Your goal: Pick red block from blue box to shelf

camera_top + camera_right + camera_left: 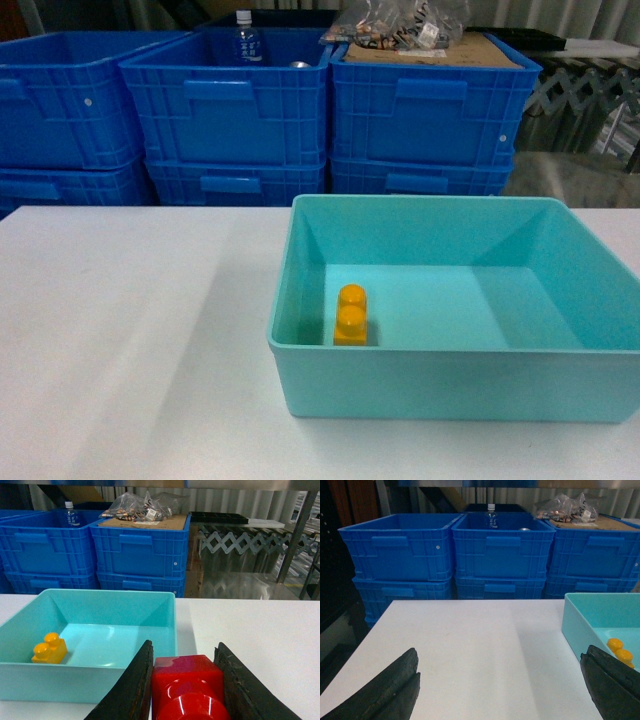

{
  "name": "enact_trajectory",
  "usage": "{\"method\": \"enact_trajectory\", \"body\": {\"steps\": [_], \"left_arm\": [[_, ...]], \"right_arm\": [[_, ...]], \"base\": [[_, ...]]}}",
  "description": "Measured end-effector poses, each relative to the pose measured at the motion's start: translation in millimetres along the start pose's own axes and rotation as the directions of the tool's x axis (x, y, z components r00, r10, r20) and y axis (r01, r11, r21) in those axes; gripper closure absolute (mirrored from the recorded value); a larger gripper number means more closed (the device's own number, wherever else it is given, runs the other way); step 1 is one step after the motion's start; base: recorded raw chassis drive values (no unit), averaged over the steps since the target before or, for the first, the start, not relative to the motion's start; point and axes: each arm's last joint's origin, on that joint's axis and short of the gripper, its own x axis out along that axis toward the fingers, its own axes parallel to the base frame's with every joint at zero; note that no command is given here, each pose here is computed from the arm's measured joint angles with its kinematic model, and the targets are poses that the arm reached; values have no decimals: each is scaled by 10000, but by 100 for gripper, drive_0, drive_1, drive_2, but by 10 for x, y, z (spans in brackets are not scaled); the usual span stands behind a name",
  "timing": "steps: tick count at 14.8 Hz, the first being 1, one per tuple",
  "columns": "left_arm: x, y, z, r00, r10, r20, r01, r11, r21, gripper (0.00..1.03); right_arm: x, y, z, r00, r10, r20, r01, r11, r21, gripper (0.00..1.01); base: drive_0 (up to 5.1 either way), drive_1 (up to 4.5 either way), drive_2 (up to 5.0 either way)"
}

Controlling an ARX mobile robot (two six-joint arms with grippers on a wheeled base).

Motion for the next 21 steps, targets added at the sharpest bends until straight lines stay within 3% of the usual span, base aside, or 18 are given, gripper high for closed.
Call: {"method": "enact_trajectory", "body": {"steps": [21], "left_arm": [[0,0,0,10000,0,0,0,10000,0,5]], "right_arm": [[0,0,0,10000,0,4,0,10000,0,72]], "base": [[-135,-135,-135]]}}
